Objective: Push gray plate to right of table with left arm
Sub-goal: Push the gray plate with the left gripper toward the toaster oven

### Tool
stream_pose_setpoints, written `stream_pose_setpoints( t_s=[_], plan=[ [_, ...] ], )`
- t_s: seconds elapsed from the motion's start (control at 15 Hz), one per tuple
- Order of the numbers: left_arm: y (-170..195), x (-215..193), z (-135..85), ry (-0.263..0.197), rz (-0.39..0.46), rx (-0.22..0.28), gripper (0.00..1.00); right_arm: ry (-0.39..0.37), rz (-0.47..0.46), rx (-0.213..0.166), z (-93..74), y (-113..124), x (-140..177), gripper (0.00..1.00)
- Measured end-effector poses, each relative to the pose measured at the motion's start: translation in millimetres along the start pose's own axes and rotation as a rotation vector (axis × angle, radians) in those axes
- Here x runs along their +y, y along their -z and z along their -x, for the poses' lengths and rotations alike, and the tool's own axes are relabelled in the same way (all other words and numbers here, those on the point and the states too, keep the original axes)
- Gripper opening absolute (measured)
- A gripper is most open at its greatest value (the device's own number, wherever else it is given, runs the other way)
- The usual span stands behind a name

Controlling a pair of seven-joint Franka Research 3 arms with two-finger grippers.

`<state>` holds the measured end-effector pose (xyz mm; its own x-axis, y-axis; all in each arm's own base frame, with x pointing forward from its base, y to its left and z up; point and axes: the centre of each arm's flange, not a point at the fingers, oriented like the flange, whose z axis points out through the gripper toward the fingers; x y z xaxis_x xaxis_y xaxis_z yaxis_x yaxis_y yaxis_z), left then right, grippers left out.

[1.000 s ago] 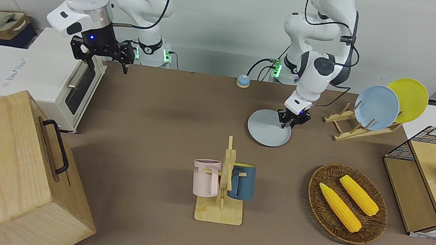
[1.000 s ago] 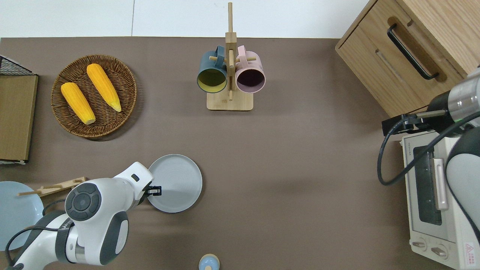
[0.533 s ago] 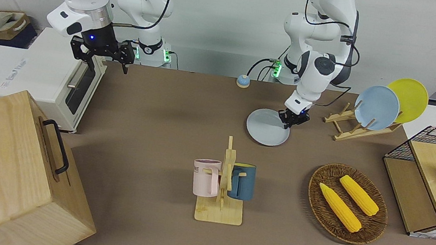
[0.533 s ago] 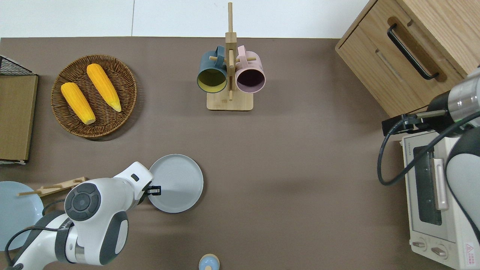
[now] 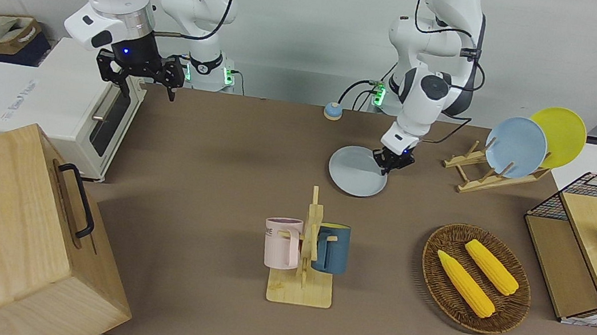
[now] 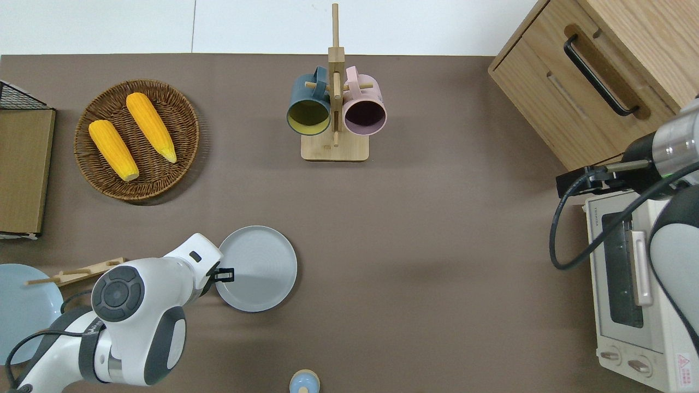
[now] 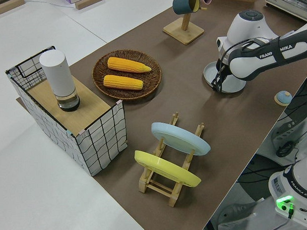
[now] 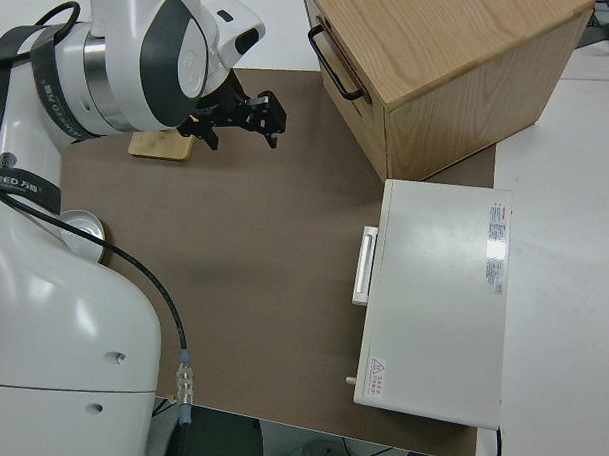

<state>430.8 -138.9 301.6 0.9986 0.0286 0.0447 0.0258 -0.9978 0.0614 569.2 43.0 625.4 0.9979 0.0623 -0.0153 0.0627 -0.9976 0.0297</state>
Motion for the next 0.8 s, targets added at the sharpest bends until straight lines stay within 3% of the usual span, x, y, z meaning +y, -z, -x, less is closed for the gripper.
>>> stream_pose_setpoints(
  t_s=[0.8],
  plan=[
    [-11.1,196.3,24.5,0.106,0.075,0.002,0.01,0.000,0.000,0.000,0.0,0.0,0.0,0.99]
  ],
)
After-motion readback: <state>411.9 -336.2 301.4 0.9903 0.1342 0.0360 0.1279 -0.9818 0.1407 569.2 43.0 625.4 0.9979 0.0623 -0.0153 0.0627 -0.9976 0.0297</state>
